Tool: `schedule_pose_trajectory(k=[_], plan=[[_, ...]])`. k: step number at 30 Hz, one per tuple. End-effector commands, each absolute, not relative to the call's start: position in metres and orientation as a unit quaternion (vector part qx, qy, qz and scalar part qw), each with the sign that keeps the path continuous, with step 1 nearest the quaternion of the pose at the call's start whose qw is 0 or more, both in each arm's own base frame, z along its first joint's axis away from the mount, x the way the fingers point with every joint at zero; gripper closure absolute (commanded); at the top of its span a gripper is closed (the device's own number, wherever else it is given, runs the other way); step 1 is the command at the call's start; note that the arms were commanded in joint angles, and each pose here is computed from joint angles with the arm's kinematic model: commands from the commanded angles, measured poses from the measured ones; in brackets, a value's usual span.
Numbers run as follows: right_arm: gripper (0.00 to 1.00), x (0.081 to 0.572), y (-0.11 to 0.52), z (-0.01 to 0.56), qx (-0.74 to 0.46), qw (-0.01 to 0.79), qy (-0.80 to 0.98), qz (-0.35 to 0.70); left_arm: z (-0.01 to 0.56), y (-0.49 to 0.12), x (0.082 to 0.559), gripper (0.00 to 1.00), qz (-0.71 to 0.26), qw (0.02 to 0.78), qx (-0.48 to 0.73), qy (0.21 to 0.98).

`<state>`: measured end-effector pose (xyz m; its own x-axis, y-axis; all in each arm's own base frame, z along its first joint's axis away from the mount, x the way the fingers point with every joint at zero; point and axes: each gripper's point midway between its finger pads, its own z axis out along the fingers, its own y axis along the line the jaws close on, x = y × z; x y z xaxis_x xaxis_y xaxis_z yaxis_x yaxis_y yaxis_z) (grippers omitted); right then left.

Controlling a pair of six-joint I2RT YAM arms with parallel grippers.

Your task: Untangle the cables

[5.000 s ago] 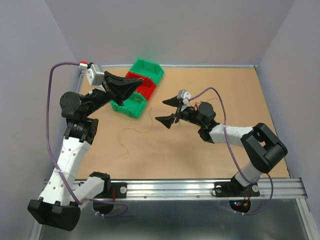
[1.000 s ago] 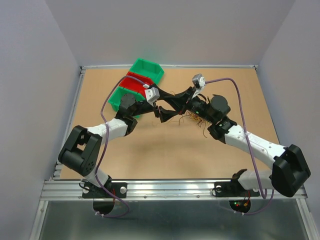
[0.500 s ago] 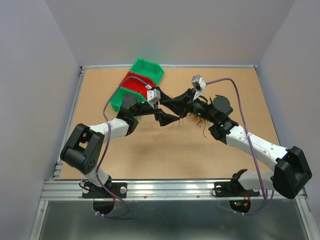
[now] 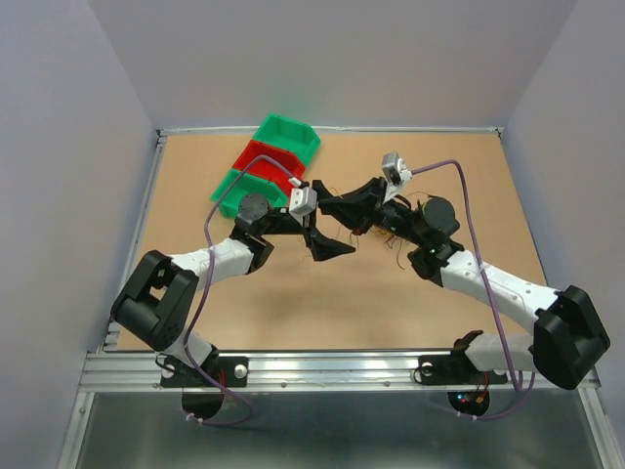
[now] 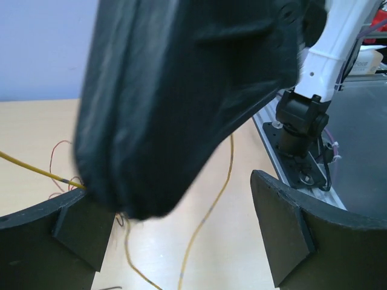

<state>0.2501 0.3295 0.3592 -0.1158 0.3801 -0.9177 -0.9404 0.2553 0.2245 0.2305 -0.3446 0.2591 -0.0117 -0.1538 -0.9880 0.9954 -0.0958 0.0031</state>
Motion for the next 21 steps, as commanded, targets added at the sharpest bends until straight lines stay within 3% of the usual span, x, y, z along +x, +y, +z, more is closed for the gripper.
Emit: schedule_pose_trajectory(k=[1, 9, 14, 15, 18, 19, 21], plan=[[0.99, 0.236, 0.319, 0.385, -0.260, 0.649, 0.444, 0.560, 0.286, -0.345, 0.214, 0.01, -0.558, 0.543, 0.493, 0.388], [0.99, 0.233, 0.325, 0.383, -0.274, 0.651, 0.414, 0.574, 0.281, -0.354, 0.212, 0.01, -0.563, 0.536, 0.492, 0.392], [0.99, 0.238, 0.311, 0.381, -0.245, 0.692, 0.400, 0.549, 0.275, -0.356, 0.220, 0.02, -0.554, 0.542, 0.485, 0.405], [0.99, 0.239, 0.311, 0.381, -0.243, 0.693, 0.401, 0.548, 0.276, -0.357, 0.222, 0.04, -0.554, 0.542, 0.483, 0.407], [0.99, 0.241, 0.313, 0.378, -0.248, 0.693, 0.402, 0.544, 0.270, -0.360, 0.230, 0.22, -0.545, 0.545, 0.483, 0.417], [1.00, 0.242, 0.313, 0.378, -0.249, 0.693, 0.402, 0.543, 0.269, -0.361, 0.232, 0.34, -0.543, 0.543, 0.483, 0.422], [1.00, 0.241, 0.314, 0.377, -0.252, 0.693, 0.402, 0.544, 0.267, -0.362, 0.235, 0.42, -0.540, 0.542, 0.484, 0.425]])
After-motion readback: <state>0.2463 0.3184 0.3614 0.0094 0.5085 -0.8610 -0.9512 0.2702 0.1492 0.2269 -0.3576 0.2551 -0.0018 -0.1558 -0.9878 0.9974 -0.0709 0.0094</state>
